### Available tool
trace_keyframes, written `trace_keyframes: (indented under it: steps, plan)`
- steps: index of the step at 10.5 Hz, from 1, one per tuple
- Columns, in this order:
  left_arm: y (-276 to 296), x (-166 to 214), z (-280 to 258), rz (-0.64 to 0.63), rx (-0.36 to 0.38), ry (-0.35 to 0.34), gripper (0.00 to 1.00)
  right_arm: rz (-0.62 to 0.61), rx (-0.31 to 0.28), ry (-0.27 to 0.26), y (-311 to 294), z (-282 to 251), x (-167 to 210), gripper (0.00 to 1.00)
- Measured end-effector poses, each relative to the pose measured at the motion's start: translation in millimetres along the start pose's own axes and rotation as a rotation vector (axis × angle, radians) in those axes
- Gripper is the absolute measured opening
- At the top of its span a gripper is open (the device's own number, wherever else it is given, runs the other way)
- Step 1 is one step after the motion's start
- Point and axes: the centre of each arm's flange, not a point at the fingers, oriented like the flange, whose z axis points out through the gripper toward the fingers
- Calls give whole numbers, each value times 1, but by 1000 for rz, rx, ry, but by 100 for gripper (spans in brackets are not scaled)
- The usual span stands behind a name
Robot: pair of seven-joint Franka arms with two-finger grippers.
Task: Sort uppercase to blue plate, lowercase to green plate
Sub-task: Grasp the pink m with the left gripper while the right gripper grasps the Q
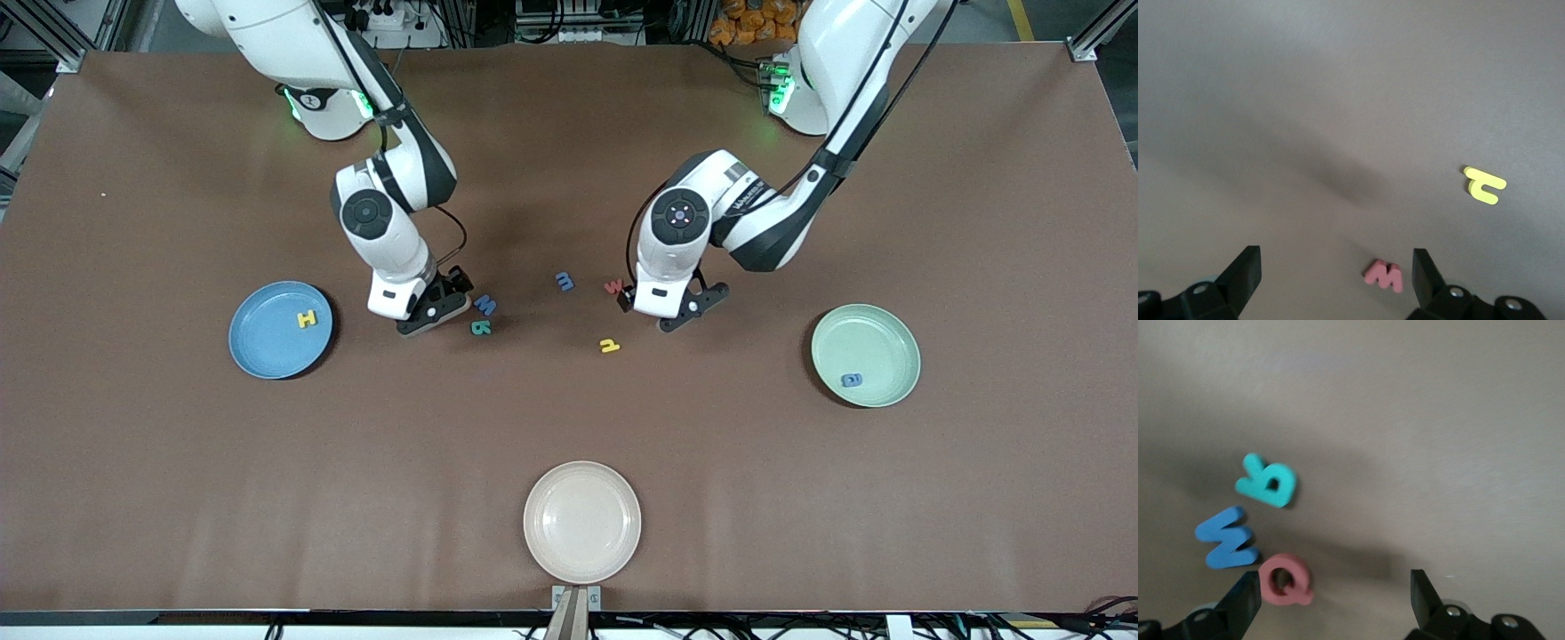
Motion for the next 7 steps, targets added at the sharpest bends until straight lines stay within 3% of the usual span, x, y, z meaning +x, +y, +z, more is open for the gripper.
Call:
trace_keyframes:
  steps: [3,7]
  plan:
    - [8,-16,7,-192,-31,-7,100,-20,8,-1,-11,3,-3,99]
    - [23,-2,18,-512,-102,-44,100,-44,14,-8,-18,6,-5,95]
